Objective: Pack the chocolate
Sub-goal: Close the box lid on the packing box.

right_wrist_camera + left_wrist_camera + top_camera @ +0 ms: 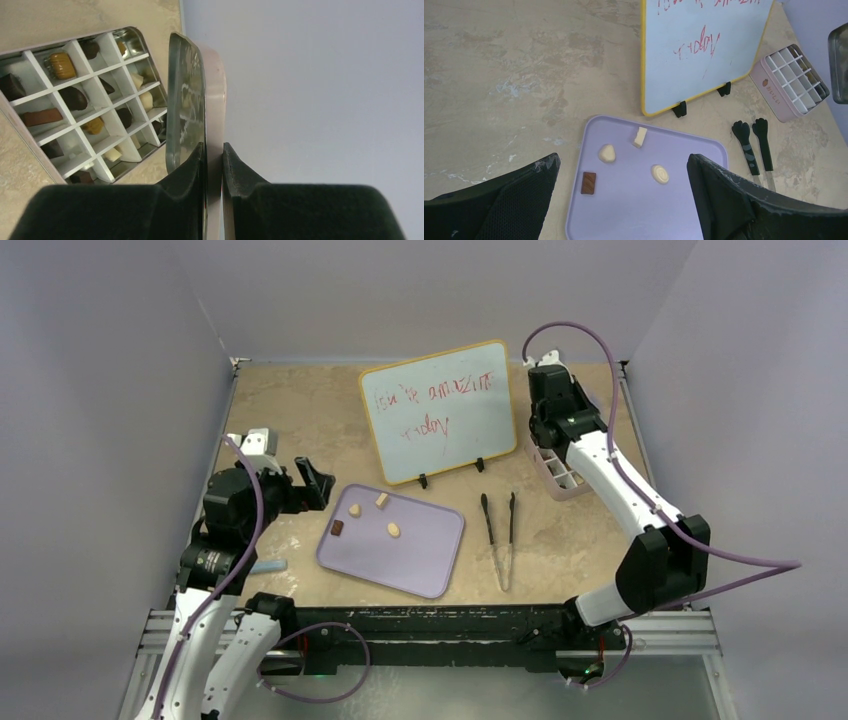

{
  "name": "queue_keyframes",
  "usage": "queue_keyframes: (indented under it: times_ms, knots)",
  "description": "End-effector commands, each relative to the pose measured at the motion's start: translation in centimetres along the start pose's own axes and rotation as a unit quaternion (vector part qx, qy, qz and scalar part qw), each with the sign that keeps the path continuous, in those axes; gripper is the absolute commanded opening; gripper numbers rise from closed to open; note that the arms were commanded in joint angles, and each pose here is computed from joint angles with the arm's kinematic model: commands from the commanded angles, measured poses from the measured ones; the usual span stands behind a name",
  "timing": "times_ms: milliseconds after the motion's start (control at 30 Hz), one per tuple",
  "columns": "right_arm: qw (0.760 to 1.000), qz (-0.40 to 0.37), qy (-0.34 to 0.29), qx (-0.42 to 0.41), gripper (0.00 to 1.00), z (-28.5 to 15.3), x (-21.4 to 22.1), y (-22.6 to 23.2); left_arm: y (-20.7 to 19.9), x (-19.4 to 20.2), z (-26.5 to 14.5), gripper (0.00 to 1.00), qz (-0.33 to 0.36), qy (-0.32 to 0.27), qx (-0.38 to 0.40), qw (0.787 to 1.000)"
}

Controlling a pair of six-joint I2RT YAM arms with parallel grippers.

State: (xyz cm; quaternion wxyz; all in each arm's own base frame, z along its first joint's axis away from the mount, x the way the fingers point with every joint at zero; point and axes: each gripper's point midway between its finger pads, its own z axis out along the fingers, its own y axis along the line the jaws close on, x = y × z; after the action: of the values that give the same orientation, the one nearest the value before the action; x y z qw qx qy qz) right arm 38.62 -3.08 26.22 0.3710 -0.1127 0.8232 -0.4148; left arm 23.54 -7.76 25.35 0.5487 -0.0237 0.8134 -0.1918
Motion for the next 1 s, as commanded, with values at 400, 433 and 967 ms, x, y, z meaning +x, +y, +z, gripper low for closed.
queue_keyframes:
  times_ms: [400,433,967]
  knots:
    - [0.998,-0.045,-0.048,-0.02,0.0,0.9,-2.1,0.8,-0.8,-0.7,0.0,0.97,0.021,-0.012,0.017,1.0]
    - [0.997,-0.056,-0.05,-0.019,0.0,1.0,-2.1,0.8,-0.8,-0.9,-0.2,0.97,0.022,-0.018,0.019,0.999]
    - [0.989,-0.134,-0.061,0.006,0.0,5.1,-1.5,0.9,-1.3,-0.7,-0.5,0.98,0.025,-0.018,0.029,0.999]
